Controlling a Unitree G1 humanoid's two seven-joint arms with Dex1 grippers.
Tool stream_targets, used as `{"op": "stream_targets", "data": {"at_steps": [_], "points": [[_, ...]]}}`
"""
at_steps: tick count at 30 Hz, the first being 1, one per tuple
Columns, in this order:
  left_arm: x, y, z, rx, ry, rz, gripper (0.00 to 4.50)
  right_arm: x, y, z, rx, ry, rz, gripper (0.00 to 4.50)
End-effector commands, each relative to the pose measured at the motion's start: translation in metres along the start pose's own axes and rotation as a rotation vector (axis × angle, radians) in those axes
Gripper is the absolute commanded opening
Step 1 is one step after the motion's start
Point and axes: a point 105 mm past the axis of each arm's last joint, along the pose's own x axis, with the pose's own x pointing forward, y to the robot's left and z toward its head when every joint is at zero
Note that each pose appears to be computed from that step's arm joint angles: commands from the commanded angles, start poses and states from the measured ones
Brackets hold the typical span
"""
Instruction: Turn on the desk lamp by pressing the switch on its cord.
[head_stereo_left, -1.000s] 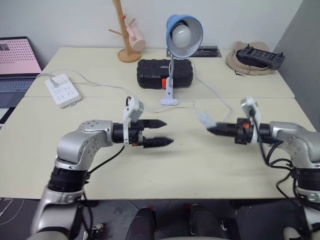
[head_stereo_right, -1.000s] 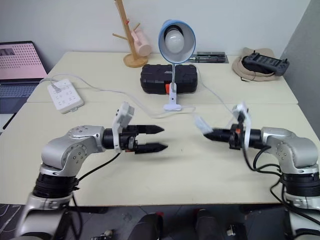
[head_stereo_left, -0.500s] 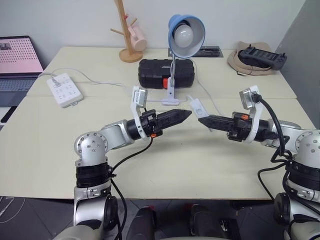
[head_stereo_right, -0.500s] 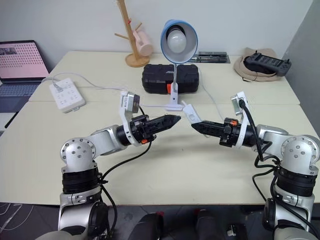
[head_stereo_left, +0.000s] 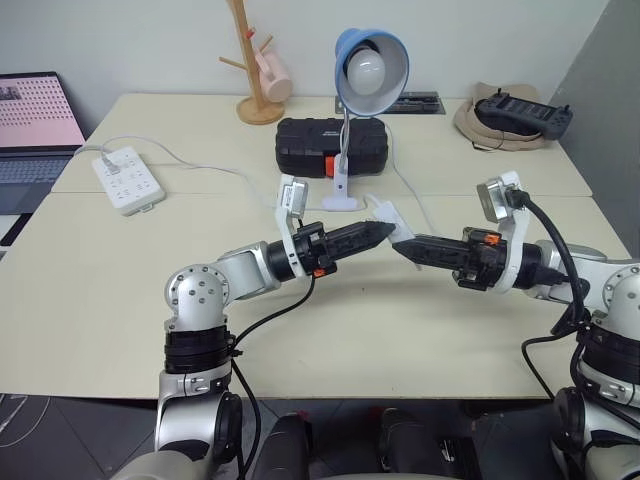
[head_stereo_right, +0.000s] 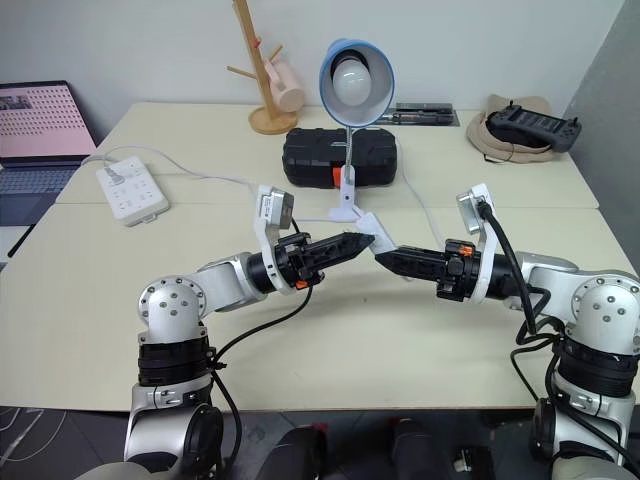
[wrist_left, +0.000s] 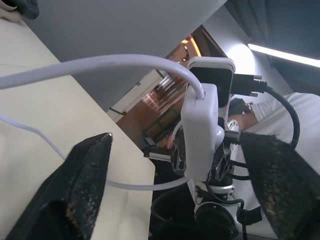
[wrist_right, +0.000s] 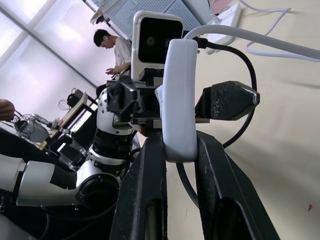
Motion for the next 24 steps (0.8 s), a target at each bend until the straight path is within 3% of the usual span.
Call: {"op": "stream_targets", "data": {"at_steps": [1, 14, 22, 24], "points": [[0.0074, -0.0133, 0.0077, 0.026, -0.021, -0.079, 3.13, 0.0009, 0.0126, 0.002, -0.036, -0.006, 0.037, 0.4], [0.0106, -0.0179, 0.0056, 0.034, -0.017, -0.1, 0.81, 0.0012, 0.0146, 0.0038, -0.028, -0.017, 0.03, 0.4], [0.0102, -0.0137, 0.0092, 0.064, -0.017, -0.059, 0.51, -0.0005, 0.0138, 0.0038, -0.019, -0.018, 0.022, 0.4], [0.0093, -0.0162, 0.0104, 0.051, -0.025, -0.08, 1.21, -0.0011, 0.0131, 0.0039, -0.018, -0.018, 0.019, 0.4]]}}
